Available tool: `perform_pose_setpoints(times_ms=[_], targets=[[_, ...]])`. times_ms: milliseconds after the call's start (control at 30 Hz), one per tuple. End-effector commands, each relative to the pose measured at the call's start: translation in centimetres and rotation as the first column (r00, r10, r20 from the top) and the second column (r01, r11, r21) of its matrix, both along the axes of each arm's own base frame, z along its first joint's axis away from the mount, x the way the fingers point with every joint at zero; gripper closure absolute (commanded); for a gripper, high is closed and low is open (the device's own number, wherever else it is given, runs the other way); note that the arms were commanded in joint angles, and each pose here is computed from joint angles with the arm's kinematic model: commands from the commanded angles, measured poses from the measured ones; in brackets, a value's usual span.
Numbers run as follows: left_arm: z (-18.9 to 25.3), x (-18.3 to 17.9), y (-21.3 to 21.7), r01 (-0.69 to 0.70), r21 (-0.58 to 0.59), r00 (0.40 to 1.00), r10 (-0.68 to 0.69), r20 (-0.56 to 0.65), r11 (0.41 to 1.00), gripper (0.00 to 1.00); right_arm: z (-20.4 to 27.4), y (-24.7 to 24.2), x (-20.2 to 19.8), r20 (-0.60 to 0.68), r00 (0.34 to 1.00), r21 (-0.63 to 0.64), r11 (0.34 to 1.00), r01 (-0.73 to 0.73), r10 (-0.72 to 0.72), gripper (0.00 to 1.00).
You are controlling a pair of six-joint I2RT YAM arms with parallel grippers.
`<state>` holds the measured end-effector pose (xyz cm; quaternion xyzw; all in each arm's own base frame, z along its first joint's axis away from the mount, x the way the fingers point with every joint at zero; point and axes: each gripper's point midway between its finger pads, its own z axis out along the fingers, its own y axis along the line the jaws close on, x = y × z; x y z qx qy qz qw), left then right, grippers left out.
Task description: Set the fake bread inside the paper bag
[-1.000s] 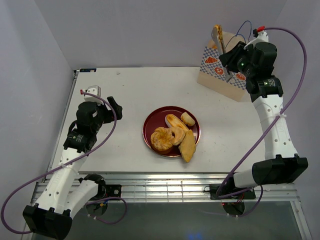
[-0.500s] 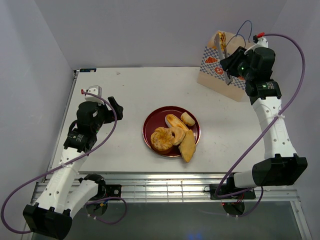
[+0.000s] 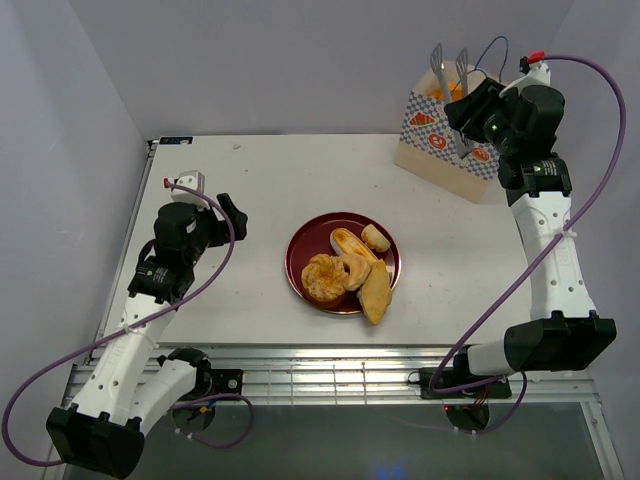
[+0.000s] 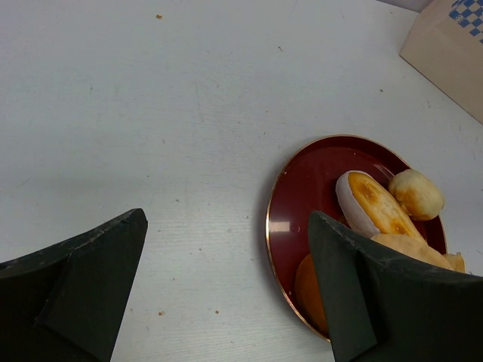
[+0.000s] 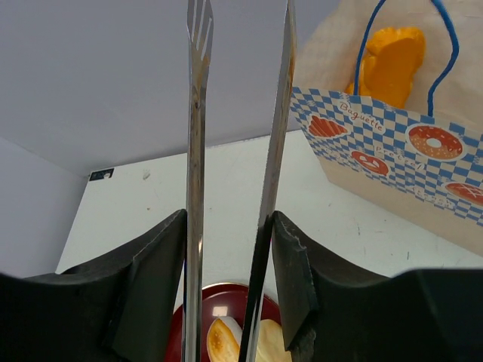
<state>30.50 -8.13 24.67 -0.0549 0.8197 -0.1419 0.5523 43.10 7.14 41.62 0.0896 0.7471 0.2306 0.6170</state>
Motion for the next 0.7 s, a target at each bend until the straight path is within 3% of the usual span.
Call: perform_pose_setpoints(times_ms=[0, 267, 633, 667], targets=[[1.5, 0.2, -0.4, 0.017, -0.013, 0.999, -0.016, 0.039, 1.0, 0.02, 3.9, 0.1, -0.4, 0.113, 0.993, -0.017, 1.0, -0.024, 0.026, 0.47], [1.2, 0.3, -0.5, 0.02, -0.01, 0.999, -0.02, 0.03, 1.0, 0.02, 3.4, 2.6, -5.0, 0.125, 0.97, -0.073, 0.977, -0.202, 0.21, 0.52], [1.4, 0.3, 0.3, -0.015, 0.013, 0.999, 0.014, 0.045, 1.0, 0.02, -6.1, 8.3, -13.3, 0.01, 0.883, -0.159, 0.873, -0.461, 0.469, 0.51], [1.4, 0.3, 0.3, -0.014, 0.016, 0.999, 0.013, 0.045, 1.0, 0.09, -7.0, 9.5, -14.3, -0.003, 0.863, -0.168, 0.85, -0.498, 0.505, 0.51]])
